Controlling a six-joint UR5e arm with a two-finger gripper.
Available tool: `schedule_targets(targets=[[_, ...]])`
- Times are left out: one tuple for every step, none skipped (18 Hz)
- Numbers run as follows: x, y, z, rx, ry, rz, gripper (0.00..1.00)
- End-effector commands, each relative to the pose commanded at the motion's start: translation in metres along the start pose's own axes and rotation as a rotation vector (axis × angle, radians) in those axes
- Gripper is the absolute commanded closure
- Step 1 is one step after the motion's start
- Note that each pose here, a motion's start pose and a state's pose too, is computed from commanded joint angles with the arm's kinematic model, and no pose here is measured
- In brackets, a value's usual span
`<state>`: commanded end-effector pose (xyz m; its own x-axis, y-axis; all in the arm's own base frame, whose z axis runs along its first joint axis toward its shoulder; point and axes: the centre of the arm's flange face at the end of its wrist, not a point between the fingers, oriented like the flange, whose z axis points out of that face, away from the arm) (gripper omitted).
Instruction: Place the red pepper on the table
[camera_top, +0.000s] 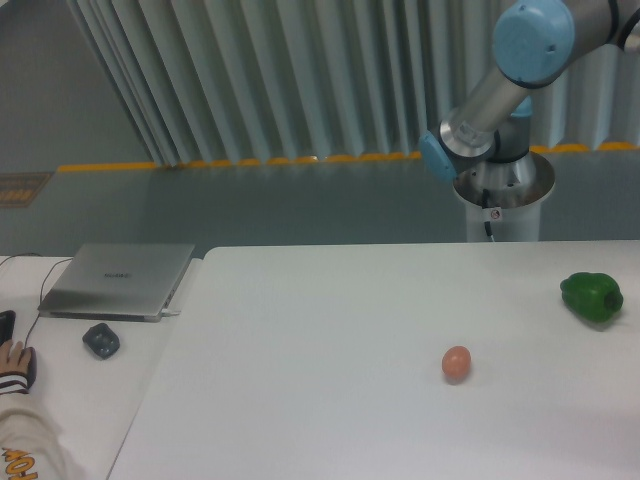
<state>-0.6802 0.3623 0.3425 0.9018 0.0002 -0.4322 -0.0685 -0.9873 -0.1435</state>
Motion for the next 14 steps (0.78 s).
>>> schedule_targets(targets=[[-0.001, 0.0, -0.001, -0.001, -0.002, -0.051, 0.0], [0.0, 0.0, 0.001, -0.001, -0.001, -0.094, 0.0], [0.0, 0.0, 0.003, -0.002, 0.001, -0.14, 0.0], [0.0, 0.0, 0.004, -0.003, 0.004, -0.187, 0.0], [0.001, -0.001, 0.005, -0.003, 0.004, -0.235, 0.0], [0.001, 0.0, 0.008, -0.004, 0.007, -0.277, 0.0], [0.002, -0.002, 0.008, -0.003, 0.007, -0.308, 0.0], [0.002, -0.001, 0.01, -0.006, 0.008, -0.335, 0.0], [0.0, -0.002, 0.014, -0.007, 0.007, -0.39, 0.0], [-0.001, -0.002, 0.018, -0.009, 0.007, -0.436, 0.0], [-0.003, -0.002, 0.02, -0.009, 0.004, -0.482, 0.0], [-0.005, -0.003, 0.024, -0.01, 0.003, -0.542, 0.0], [-0.004, -0.004, 0.025, -0.01, 0.005, -0.569, 0.0], [-0.004, -0.004, 0.026, -0.011, 0.006, -0.595, 0.0]])
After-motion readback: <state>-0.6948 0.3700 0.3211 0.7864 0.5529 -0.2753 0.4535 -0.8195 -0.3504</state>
